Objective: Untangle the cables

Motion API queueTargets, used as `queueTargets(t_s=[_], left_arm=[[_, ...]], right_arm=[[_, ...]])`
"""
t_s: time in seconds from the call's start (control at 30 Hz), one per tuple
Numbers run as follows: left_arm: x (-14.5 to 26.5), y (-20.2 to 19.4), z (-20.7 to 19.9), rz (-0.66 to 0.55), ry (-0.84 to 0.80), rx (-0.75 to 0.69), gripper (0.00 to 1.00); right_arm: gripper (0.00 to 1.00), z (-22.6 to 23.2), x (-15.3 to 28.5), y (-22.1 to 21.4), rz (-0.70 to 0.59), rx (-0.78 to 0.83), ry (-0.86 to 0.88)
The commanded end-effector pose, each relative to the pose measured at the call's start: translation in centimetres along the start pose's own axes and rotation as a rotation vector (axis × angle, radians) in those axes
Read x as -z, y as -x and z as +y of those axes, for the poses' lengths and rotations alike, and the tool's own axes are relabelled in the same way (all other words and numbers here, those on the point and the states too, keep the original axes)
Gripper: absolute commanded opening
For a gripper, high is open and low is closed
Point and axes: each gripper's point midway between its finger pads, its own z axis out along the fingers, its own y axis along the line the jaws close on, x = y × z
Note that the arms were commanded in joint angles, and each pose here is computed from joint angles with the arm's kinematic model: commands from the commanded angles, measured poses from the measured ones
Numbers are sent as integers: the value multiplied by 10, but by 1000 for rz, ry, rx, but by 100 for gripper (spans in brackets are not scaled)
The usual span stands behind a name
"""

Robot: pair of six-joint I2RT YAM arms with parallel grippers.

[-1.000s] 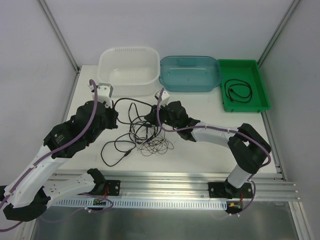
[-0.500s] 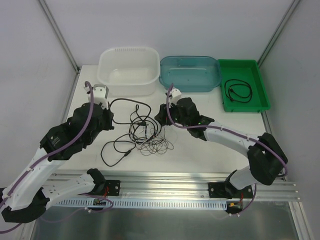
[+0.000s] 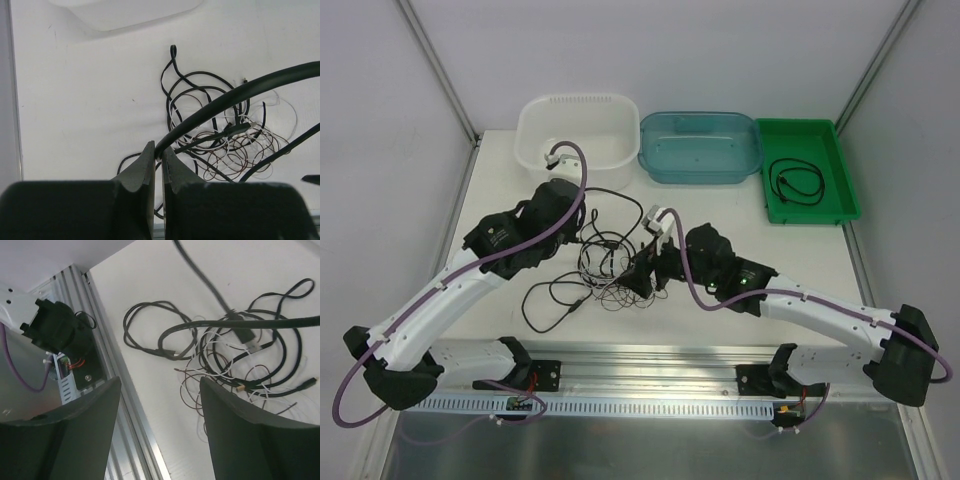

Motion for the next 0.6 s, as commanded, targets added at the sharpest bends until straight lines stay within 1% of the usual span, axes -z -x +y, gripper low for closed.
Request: queueTargets(t_s=[0.0,0.17,0.33,0.53,0.57], left_arm=[[12,26,-5,-64,-43,72,0],[13,28,-16,-52,-92,121,0],[12,26,-25,-36,-126,157,0],[9,25,-31,-30,-143,177,0],[9,24,-31,-29,-143,181,0]], right_arm=[[68,13,-21,9,-48,68,20],[68,7,-47,-4,-40,90,-45],[66,-6,-63,1,-94,115,-129],[61,-10,-79,9,-141,108,-153],[58,-11,-83,9,-144,102,-157]])
